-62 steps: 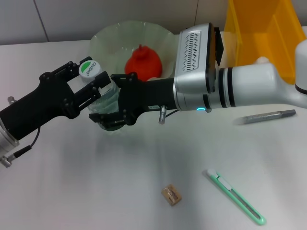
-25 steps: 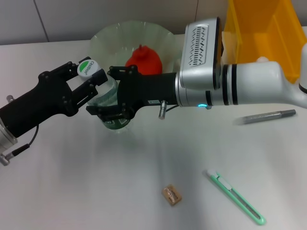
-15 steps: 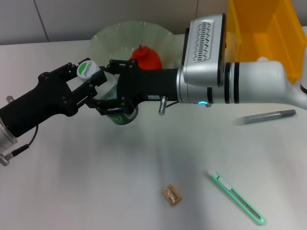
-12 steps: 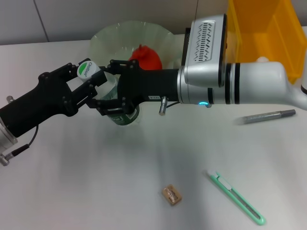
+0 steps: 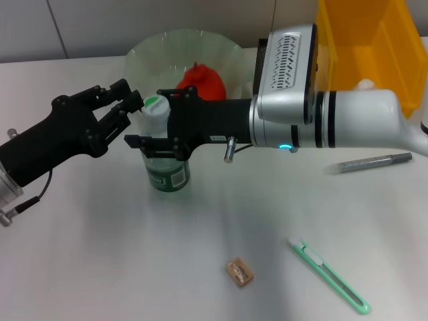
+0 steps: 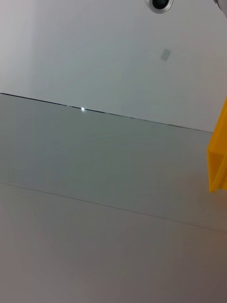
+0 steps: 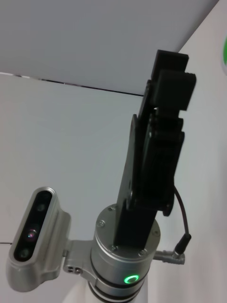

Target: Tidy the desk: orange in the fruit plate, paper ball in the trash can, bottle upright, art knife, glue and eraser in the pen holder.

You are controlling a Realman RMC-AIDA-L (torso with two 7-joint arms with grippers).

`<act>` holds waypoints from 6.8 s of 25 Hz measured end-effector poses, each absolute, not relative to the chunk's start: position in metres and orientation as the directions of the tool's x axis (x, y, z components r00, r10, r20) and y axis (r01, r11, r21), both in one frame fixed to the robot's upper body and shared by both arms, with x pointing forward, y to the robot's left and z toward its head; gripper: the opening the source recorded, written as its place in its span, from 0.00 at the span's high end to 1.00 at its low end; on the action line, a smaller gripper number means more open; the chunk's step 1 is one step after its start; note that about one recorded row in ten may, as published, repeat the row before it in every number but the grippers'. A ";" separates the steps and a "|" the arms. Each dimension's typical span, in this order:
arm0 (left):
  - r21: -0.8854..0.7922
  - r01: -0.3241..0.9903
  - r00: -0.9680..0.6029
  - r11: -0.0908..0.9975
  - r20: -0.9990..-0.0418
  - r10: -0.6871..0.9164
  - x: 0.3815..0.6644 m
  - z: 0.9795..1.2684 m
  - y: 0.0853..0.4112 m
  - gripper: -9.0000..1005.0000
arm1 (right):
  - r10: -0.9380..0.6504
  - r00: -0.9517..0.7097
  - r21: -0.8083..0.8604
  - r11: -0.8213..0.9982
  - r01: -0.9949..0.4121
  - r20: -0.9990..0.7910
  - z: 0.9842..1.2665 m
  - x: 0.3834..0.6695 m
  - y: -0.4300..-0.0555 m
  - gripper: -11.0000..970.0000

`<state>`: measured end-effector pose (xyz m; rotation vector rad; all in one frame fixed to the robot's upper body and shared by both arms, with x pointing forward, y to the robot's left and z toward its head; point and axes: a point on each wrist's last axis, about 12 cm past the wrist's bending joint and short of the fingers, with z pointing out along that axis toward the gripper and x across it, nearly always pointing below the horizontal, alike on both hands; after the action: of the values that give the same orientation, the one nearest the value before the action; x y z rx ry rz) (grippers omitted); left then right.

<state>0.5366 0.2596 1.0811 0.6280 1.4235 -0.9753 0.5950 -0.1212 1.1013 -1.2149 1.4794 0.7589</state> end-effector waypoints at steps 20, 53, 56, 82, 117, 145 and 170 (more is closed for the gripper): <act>-0.174 0.858 -0.100 0.484 -0.979 -0.175 0.536 1.084 0.260 0.99 | -0.290 0.013 -0.103 0.298 -0.949 -0.957 1.097 0.592 -0.126 0.52; -0.172 0.778 -0.087 0.603 -0.982 -0.168 0.530 1.081 0.292 0.17 | -0.227 -0.038 -0.038 0.321 -0.946 -0.973 1.095 0.585 -0.137 0.55; -0.172 0.778 -0.087 0.605 -0.982 -0.167 0.529 1.081 0.293 0.17 | -0.226 -0.047 -0.031 0.327 -0.944 -0.973 1.095 0.585 -0.138 0.55; -0.158 0.783 -0.081 0.602 -0.985 -0.153 0.526 1.080 0.295 0.18 | -0.156 -0.051 -0.007 0.354 -0.935 -0.986 1.093 0.563 -0.162 0.31; -0.105 0.902 -0.131 0.418 -0.991 0.033 0.544 1.088 0.260 0.18 | -0.217 -0.267 0.155 0.427 -0.891 -0.939 1.086 0.482 -0.317 0.31; -0.079 0.926 -0.122 0.369 -0.988 0.094 0.565 1.088 0.221 0.19 | -0.248 -0.322 0.179 0.468 -0.866 -0.914 1.083 0.472 -0.333 0.31; -0.034 0.915 -0.068 0.402 -0.995 0.071 0.573 1.098 0.224 0.55 | -0.244 -0.316 0.172 0.472 -0.864 -0.917 1.083 0.478 -0.331 0.31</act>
<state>0.5733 0.2243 1.0984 0.9301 1.4750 -0.8939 0.4777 -0.3307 1.0834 -0.9368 1.8155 0.8606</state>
